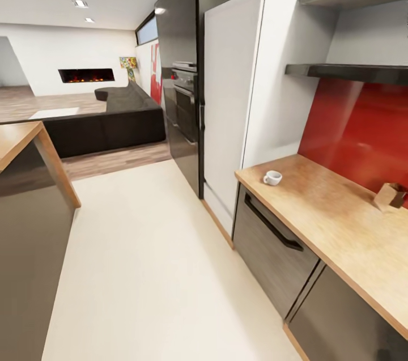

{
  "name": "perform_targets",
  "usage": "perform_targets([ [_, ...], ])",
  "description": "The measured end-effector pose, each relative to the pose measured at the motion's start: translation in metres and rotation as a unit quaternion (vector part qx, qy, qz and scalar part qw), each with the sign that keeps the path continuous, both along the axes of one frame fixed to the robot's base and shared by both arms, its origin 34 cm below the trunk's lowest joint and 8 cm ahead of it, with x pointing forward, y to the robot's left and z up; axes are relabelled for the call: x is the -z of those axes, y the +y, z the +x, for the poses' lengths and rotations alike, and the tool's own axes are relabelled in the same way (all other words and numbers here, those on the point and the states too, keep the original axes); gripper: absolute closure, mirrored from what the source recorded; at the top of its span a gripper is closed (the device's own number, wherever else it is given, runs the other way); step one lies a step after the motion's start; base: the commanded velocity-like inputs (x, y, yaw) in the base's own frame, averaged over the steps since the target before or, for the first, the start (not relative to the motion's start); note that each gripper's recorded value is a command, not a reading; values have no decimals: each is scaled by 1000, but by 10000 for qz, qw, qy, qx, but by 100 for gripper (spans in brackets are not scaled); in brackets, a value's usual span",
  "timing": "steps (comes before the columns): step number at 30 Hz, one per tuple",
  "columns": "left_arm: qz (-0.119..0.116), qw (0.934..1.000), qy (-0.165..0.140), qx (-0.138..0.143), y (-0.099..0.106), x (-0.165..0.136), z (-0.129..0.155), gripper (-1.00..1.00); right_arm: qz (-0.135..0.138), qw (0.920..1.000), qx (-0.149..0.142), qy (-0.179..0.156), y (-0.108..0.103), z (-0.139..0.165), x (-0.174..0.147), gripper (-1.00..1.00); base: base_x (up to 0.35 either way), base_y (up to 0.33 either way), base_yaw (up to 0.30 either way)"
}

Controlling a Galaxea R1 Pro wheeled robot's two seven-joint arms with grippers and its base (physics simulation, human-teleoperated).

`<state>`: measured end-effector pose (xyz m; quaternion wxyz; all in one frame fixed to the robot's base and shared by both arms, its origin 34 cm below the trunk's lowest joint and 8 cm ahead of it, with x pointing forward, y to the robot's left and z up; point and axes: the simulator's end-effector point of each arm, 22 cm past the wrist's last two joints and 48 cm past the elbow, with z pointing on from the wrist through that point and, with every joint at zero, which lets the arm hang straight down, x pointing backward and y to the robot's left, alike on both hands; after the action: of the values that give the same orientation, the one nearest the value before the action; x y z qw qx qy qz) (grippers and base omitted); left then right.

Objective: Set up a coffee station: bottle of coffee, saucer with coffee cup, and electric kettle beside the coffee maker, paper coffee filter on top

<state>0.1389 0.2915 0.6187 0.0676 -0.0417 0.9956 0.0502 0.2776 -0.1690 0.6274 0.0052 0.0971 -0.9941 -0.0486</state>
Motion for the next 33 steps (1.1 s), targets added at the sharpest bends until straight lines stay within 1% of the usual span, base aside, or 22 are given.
perform_targets([
  [5,-4,10000,-31,-1,-1,0,2,-100,1,10000,0,-30,0,2,-1,-100,333,106,-190],
  [12,-3,10000,-41,-2,-1,0,3,-100,4,10000,-1,-42,1,3,-1,-100,331,117,-44],
  [15,2,10000,-46,0,0,0,4,-100,5,10000,-1,-46,0,3,-2,-100,306,186,-146],
  [25,8,10000,-72,-1,0,0,6,-100,6,10000,4,-68,0,5,-2,-100,257,247,-242],
  [33,5,10000,-70,-2,0,0,6,-100,14,10000,6,-66,0,5,-2,-100,135,313,-294],
])
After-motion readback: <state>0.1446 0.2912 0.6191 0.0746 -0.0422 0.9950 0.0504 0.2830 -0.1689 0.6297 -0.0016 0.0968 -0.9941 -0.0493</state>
